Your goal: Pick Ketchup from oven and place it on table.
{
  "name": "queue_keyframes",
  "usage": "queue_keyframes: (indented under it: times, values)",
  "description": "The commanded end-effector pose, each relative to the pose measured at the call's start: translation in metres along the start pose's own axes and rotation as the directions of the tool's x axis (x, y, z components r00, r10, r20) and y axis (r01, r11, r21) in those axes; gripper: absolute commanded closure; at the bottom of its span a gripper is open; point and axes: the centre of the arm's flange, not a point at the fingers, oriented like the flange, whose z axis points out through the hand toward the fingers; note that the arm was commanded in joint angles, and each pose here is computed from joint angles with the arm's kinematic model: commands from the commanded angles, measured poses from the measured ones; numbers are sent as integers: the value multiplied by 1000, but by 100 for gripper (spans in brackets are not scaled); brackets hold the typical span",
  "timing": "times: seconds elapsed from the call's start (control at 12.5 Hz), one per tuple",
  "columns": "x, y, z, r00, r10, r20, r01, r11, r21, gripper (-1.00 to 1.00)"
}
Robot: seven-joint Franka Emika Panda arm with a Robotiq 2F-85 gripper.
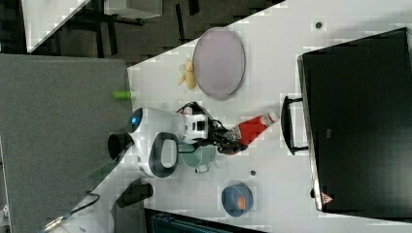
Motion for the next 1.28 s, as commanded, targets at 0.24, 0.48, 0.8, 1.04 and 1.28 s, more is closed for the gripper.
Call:
queue_keyframes:
  times: [0.24,0.48,0.8,1.04,1.28]
  values:
    - [19,-11,-3,996,59,-63,-55,996,68,-100]
    - [22,-10,-31,994,67,-83,-59,993,98,-100]
    - [28,14,-154,988,104,-116,-83,981,176,-100]
    - [22,36,-270,976,126,-179,-76,961,265,-100]
    - [14,50,-351,966,137,-221,-63,949,310,-100]
